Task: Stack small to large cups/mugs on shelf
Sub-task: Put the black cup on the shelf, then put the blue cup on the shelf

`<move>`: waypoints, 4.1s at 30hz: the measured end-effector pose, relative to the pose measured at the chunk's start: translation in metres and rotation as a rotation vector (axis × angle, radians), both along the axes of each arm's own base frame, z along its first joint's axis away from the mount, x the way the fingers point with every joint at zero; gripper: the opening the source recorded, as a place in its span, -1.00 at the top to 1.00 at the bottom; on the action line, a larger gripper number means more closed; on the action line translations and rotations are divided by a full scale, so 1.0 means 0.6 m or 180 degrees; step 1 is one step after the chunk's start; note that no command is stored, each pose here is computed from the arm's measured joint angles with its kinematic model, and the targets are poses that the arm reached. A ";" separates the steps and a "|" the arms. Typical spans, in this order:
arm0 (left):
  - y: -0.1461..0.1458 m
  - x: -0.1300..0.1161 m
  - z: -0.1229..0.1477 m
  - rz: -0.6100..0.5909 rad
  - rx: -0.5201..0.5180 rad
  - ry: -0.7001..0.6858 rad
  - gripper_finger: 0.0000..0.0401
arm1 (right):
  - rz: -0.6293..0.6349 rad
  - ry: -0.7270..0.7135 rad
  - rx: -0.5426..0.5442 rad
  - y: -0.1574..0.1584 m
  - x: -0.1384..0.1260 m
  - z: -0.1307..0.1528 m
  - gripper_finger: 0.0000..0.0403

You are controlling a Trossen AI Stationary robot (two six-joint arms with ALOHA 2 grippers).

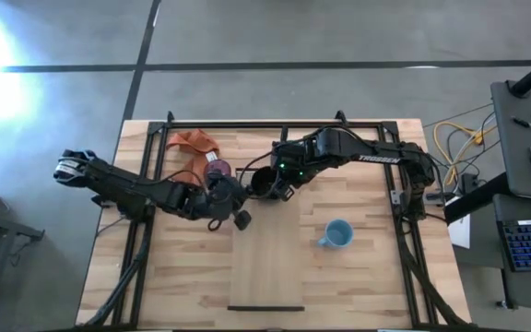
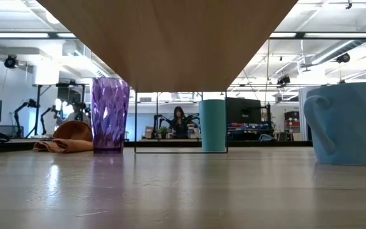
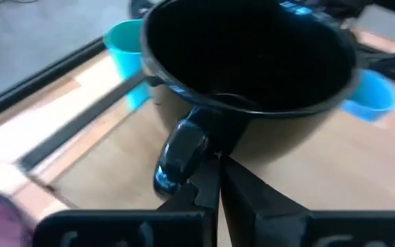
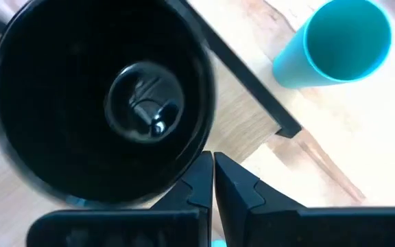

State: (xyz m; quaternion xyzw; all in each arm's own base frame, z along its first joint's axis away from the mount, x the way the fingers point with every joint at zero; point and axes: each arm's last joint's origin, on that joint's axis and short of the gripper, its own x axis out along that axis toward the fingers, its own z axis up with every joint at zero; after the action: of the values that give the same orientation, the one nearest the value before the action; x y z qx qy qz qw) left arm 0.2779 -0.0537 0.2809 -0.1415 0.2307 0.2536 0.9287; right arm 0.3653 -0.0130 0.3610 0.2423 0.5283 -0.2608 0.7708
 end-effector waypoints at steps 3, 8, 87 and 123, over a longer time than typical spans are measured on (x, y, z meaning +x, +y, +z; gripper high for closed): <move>-0.010 -0.005 0.007 -0.0078 -0.0023 -0.0061 1.00 | -0.0016 0.0028 -0.0056 -0.001 -0.002 0.000 0.96; -0.008 -0.020 0.019 0.0023 0.0074 -0.0105 1.00 | -0.0017 -0.0007 -0.0059 -0.001 -0.006 0.006 0.96; 0.008 0.024 -0.017 0.0218 0.0210 0.0197 1.00 | 0.0087 -0.0005 -0.0017 -0.022 -0.005 0.004 0.96; 0.004 -0.108 0.119 -0.0869 -0.0477 -0.0727 1.00 | 0.0076 -0.0581 -0.0260 -0.006 -0.177 0.141 0.96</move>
State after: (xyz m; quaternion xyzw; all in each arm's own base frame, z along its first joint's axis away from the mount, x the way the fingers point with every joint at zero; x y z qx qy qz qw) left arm 0.2128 -0.0515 0.3524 -0.2054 0.1590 0.0897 0.9615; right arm 0.2591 -0.0164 0.4457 0.2271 0.4477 -0.2498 0.8280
